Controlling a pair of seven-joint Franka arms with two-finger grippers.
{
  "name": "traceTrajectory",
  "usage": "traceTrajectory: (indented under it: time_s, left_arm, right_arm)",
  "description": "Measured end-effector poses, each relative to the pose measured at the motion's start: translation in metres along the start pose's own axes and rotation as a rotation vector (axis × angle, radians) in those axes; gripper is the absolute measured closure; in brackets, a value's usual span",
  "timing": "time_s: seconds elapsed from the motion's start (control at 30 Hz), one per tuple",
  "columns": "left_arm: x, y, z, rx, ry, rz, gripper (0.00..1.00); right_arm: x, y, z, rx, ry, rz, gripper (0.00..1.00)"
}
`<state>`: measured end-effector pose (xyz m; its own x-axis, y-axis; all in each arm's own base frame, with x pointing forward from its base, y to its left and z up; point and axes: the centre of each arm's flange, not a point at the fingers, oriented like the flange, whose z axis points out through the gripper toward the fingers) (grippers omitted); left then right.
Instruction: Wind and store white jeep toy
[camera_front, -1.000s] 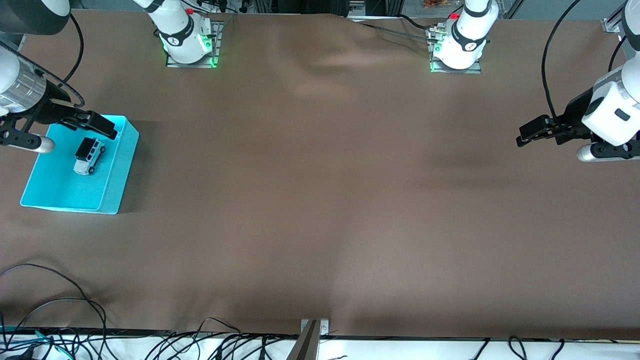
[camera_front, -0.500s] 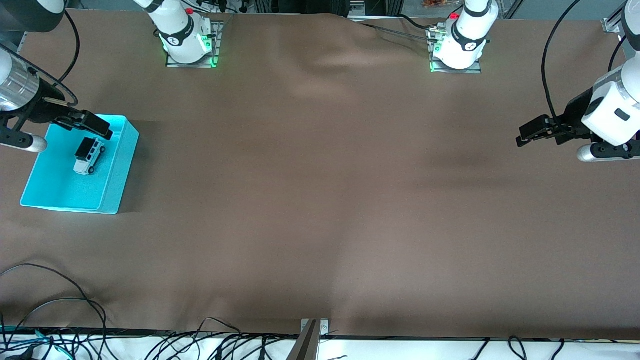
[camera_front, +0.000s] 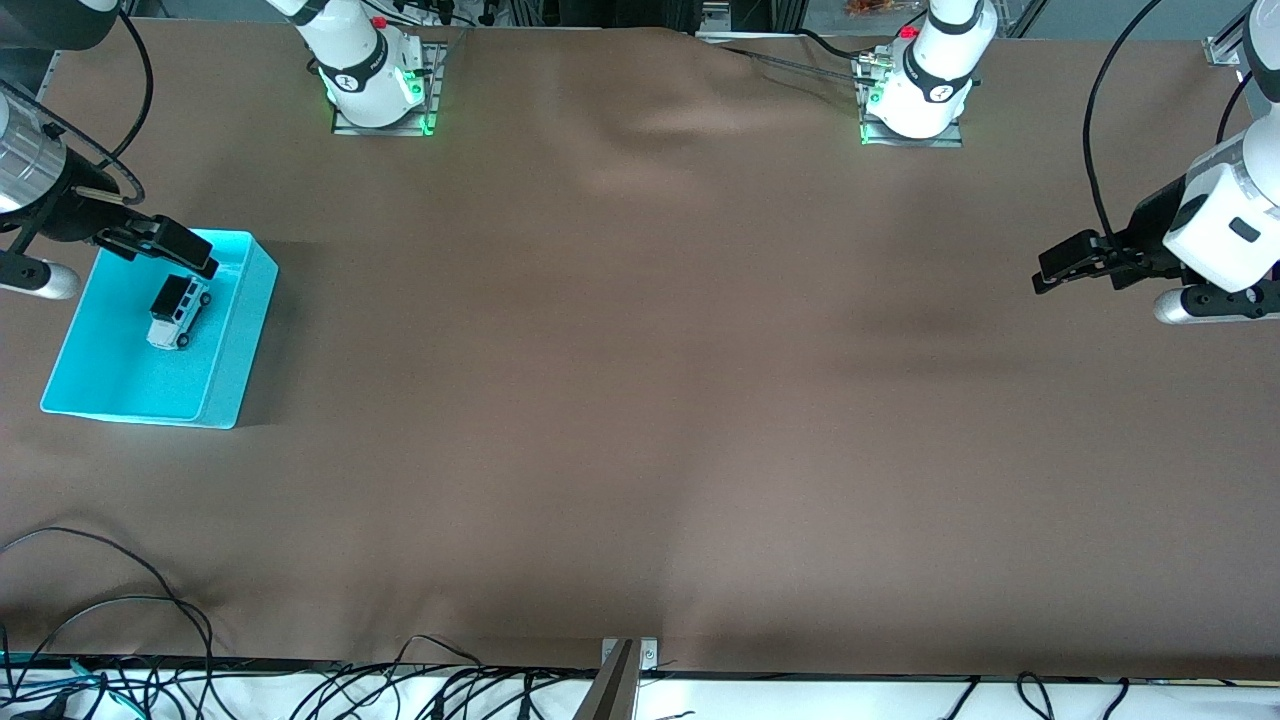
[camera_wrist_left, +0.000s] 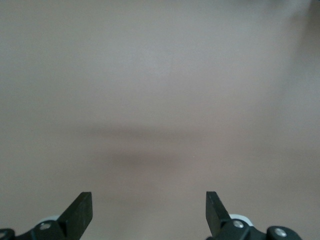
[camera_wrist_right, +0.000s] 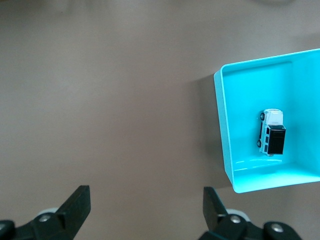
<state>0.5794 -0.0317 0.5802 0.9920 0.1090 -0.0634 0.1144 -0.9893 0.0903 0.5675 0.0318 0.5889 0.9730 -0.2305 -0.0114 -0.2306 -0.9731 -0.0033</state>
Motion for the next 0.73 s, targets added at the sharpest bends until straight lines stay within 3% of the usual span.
traceTrajectory:
  time_s: [0.73]
  left_arm:
    - [0.0,0.0,0.0,0.0,0.0,0.0,0.0]
  right_arm:
    - [-0.0018,-0.0028,0.0007,-0.002,-0.008,-0.146,0.0]
